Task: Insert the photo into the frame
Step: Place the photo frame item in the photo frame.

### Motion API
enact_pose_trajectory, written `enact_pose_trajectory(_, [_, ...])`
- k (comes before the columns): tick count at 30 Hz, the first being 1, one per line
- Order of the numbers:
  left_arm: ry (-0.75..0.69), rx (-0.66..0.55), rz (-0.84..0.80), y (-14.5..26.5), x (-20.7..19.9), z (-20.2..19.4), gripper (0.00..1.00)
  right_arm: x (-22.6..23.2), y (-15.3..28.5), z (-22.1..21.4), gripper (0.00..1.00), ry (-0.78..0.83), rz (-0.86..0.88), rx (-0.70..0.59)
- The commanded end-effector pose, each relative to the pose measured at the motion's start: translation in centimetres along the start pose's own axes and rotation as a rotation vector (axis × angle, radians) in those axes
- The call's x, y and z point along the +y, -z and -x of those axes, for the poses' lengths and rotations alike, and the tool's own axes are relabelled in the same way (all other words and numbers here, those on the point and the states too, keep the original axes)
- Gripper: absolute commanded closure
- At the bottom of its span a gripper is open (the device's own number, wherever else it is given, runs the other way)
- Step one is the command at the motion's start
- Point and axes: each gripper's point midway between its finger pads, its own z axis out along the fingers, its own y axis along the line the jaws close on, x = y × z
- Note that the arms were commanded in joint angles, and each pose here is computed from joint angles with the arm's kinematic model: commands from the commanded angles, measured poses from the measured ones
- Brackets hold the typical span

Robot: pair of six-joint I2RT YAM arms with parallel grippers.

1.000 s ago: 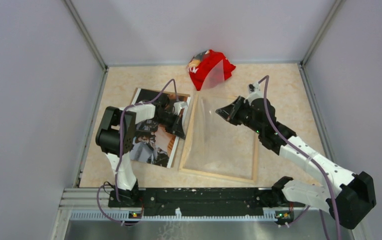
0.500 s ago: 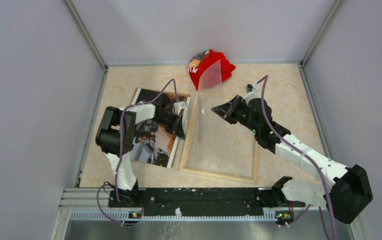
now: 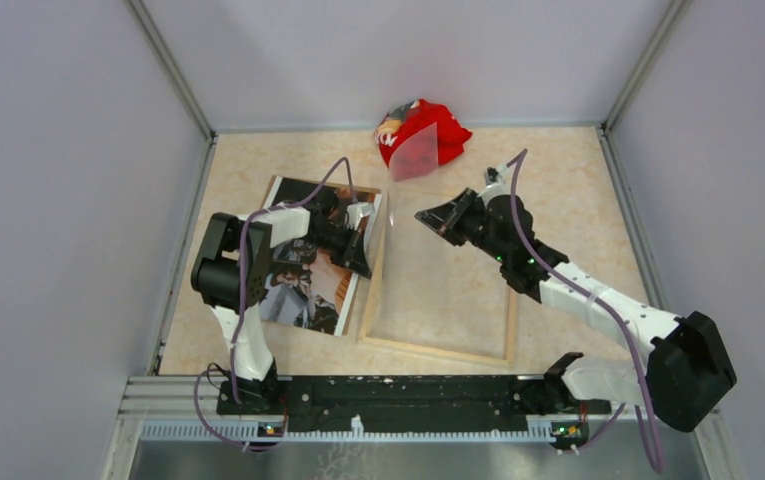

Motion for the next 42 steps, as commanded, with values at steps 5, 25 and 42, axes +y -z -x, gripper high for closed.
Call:
enact_pose_trajectory(5, [-0.041, -0.057, -0.04, 1.4, -1.1, 1.7, 1.0, 2.0, -0.4, 0.7, 1.0, -0.014, 0.058, -0.037])
enact_pose_trajectory(25, [-0.043, -0.058, -0.039, 1.4, -1.1, 1.7, 1.0, 3.4, -0.3, 1.6, 1.0, 0.049, 0.068, -0.05])
enact_pose_trajectory(42, [-0.032, -0.056, -0.036, 1.2, -1.0, 1.9, 1.0, 5.8, -0.2, 0.9, 1.0, 0.142, 0.142, 0.025])
